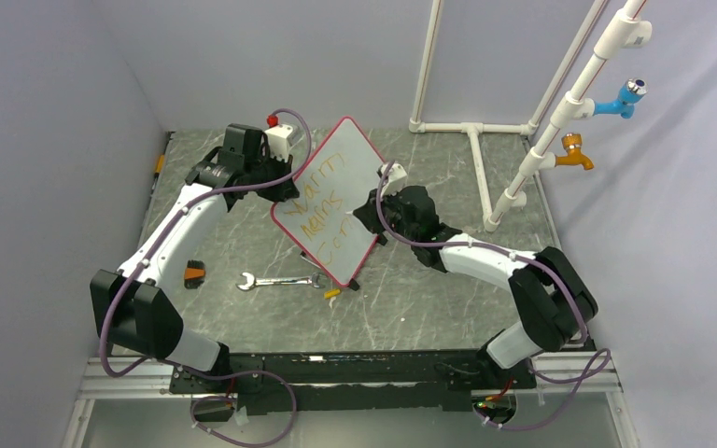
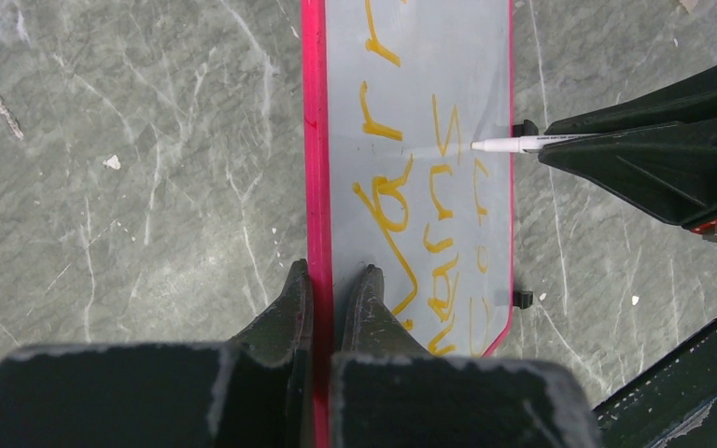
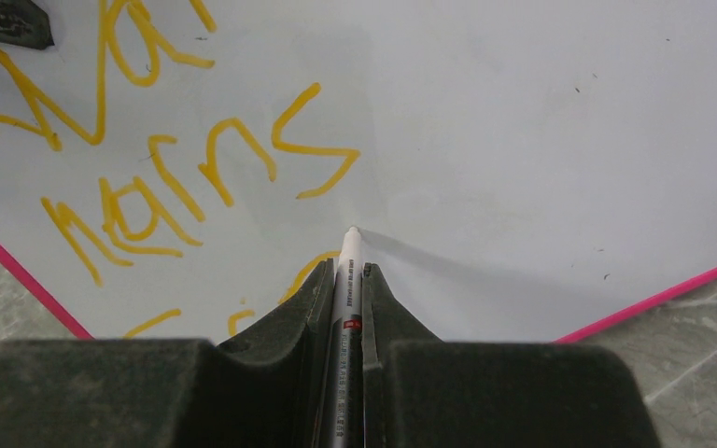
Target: Write a sentence on the whiteboard
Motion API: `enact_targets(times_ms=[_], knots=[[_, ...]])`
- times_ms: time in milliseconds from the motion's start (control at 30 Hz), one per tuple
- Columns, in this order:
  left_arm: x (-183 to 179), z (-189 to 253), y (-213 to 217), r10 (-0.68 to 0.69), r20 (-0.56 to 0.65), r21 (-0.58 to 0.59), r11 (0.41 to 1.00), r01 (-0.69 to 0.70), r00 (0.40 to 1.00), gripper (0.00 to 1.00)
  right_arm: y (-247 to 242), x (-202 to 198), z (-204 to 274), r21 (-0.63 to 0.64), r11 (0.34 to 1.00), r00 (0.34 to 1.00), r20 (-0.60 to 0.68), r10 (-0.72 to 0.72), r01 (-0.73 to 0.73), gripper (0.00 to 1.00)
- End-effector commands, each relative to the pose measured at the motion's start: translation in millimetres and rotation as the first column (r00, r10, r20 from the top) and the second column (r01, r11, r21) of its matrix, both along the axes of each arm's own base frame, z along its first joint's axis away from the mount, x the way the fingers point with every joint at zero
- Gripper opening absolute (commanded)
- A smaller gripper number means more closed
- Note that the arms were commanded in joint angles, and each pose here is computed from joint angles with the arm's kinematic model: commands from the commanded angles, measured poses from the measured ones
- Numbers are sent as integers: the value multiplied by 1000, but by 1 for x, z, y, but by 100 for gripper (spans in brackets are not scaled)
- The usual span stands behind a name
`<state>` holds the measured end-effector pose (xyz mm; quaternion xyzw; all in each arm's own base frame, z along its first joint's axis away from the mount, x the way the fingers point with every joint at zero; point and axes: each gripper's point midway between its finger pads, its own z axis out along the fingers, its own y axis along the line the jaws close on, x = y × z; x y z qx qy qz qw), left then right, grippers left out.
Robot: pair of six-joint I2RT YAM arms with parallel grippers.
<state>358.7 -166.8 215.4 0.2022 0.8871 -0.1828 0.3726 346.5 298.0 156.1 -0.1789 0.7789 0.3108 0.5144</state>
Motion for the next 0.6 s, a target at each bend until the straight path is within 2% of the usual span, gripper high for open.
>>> enact_targets(times_ms=[0, 567], knots=[[-26, -79, 77, 93, -160, 445, 895, -12, 983, 0, 5, 14, 14, 32, 999, 998, 62, -18, 16, 0], [-26, -78, 76, 91, -160, 441, 897, -11, 983, 0, -10, -9, -24, 7, 1000, 999, -25, -27, 27, 0]])
